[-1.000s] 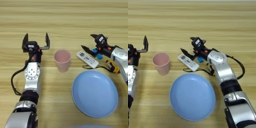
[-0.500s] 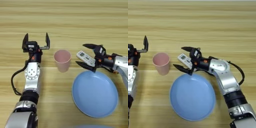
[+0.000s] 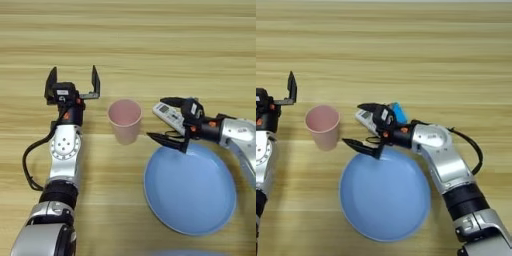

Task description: Move the objects on the table

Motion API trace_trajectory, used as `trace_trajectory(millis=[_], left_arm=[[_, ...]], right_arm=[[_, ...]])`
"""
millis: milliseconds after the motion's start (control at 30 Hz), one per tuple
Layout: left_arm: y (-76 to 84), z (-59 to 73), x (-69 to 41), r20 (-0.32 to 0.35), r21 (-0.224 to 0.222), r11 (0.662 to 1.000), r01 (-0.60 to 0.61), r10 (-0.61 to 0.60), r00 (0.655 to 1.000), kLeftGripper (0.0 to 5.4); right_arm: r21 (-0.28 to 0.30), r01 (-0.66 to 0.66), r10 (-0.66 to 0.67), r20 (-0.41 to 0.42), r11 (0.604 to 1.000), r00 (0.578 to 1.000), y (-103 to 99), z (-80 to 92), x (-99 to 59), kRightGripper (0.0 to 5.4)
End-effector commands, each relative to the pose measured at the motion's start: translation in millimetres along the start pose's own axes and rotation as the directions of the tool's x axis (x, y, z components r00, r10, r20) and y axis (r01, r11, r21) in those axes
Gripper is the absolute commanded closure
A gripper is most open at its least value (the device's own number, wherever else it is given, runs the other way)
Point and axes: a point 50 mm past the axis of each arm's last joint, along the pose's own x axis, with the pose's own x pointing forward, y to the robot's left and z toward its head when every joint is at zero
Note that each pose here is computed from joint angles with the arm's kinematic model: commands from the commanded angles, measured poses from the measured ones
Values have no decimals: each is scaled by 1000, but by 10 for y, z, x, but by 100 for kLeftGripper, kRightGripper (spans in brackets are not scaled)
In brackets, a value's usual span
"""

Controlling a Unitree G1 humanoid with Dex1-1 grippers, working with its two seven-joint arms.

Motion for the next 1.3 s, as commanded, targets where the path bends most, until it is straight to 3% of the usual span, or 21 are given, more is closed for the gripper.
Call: trace_trajectory(millis=[33, 600, 1300], left_arm=[[-24, 26, 27, 15, 6, 1000, 6, -6, 1000, 0], [-25, 32, 22, 20, 5, 1000, 4, -5, 1000, 0], [-31, 39, 19, 24, 3, 1000, 2, -2, 1000, 0]], right_arm=[[13, -5, 5, -26, 1000, 1000, 46, -70, 42, 2], [27, 29, -27, -61, 999, 998, 42, -146, 251, 2], [58, 5, -3, -39, 998, 999, 102, -114, 516, 2]])
